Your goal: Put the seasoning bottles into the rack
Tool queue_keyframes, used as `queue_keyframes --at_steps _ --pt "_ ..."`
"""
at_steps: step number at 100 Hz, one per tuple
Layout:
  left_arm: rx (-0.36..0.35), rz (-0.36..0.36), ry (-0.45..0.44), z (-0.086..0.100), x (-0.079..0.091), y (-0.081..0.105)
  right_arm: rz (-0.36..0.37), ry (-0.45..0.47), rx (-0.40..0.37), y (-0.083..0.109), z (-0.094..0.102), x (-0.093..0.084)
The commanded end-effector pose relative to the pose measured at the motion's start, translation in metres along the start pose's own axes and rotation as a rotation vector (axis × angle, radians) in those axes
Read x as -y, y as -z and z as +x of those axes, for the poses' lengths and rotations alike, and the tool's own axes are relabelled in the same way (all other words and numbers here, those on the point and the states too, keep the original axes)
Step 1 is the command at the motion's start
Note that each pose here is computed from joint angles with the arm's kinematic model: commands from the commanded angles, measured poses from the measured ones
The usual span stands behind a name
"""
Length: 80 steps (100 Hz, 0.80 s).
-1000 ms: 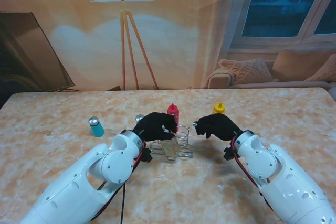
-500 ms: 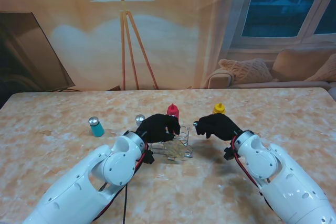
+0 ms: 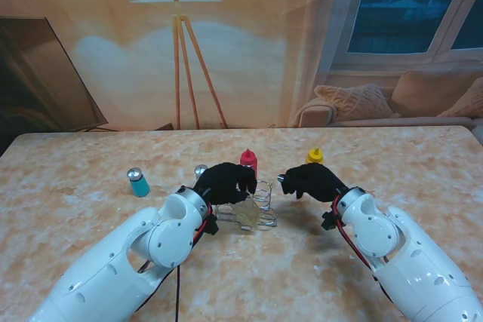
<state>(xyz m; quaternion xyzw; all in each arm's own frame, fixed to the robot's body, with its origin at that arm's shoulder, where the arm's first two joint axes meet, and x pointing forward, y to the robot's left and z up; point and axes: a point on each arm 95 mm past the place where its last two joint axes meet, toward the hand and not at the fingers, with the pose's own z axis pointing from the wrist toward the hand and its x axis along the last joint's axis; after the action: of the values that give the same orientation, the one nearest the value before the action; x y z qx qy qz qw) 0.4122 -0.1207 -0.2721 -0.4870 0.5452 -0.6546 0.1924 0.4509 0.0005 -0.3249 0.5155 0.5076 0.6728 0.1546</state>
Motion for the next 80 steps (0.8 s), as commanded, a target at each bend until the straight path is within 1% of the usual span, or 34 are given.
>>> queue_keyframes --at_steps 1,32,80 --pt "-0.012 -0.004 -0.004 0.0043 0.0012 -0.0008 0.019 -0.005 -0.003 0.0005 0.0013 0.0061" --pt "-0.006 0.006 -0.059 0.0055 0.0022 -0.0017 0.017 -0.004 -0.002 0.001 0.001 0.0061" --pt "-0.019 0.023 -0.088 0.0104 -0.0047 -0.0057 0.018 -0.003 -0.001 0.0012 0.0011 0.0061"
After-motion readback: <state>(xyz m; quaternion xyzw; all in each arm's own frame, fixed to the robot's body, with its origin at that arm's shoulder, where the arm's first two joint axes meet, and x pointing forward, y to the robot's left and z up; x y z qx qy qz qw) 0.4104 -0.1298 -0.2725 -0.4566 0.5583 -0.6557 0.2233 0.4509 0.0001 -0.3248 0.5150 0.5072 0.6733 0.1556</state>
